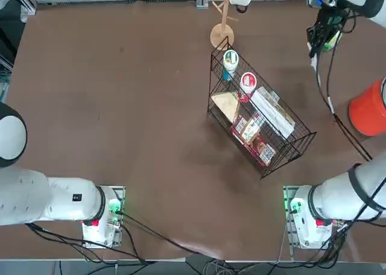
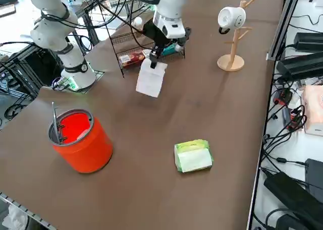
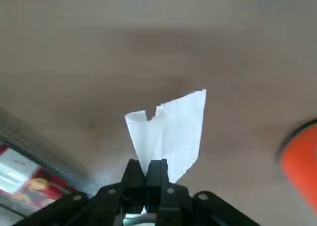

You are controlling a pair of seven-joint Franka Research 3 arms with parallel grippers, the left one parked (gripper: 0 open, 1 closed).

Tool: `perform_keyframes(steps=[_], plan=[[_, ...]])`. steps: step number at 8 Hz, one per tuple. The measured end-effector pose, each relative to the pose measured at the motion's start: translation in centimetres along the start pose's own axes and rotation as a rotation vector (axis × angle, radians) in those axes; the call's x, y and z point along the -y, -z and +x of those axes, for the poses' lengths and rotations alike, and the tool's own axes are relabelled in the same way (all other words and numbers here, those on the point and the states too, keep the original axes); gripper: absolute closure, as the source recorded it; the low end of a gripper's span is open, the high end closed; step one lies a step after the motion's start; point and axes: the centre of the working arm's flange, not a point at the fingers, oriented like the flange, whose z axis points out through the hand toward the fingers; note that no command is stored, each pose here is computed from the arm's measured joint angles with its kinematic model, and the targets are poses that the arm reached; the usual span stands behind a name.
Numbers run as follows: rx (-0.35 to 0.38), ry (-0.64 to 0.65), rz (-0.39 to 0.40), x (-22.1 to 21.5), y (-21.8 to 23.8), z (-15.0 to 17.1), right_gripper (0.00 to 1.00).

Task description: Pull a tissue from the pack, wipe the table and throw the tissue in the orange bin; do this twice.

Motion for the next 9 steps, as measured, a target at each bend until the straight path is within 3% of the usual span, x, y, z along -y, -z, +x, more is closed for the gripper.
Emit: perform_keyframes(steps=[2, 4, 9], plan=[[-0.040, -0.104, 0.103, 1.1, -3.5, -2.5, 0.98], [-0.073, -0.177, 0.150, 1.1, -6.1, -4.5, 0.98], [-0.086, -0.284, 0.286, 2.8, -10.3, -5.3, 0.98]])
